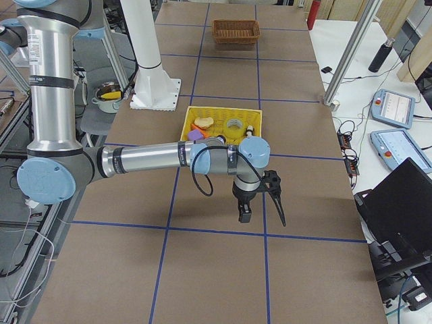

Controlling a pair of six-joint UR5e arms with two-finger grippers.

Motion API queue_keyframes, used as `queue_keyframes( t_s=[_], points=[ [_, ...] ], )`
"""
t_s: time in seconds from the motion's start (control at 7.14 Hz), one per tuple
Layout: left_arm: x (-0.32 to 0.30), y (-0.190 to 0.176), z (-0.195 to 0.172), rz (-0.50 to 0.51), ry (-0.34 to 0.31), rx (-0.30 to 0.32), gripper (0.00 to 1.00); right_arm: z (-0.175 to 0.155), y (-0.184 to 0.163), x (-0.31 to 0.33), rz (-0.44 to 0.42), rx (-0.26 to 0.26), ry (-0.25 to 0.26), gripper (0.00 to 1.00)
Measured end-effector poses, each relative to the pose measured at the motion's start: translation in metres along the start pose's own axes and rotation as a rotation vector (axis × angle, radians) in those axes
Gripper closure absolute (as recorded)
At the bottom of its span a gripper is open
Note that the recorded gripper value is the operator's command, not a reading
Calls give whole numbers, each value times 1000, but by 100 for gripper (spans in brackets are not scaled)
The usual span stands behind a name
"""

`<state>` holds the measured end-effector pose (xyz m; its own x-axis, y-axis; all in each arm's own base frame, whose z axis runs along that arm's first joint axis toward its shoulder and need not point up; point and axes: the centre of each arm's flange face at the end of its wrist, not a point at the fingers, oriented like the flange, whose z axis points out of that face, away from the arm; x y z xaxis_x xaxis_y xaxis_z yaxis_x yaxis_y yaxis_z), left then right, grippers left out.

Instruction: Move tape to another basket

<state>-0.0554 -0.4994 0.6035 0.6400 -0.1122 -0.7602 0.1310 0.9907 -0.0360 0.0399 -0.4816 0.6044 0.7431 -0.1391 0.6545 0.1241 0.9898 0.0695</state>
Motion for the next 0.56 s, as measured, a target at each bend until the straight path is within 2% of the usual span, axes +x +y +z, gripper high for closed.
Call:
queue_keyframes(
  t_s=[0.28, 0.56],
  points=[
    [1, 0, 0, 1, 0, 0, 1, 2, -4, -8, -19, -1, -3, 0],
    [2, 0, 0, 2, 1, -1, 1, 7, -8, -18, -70, 21, -5, 0]
  ],
)
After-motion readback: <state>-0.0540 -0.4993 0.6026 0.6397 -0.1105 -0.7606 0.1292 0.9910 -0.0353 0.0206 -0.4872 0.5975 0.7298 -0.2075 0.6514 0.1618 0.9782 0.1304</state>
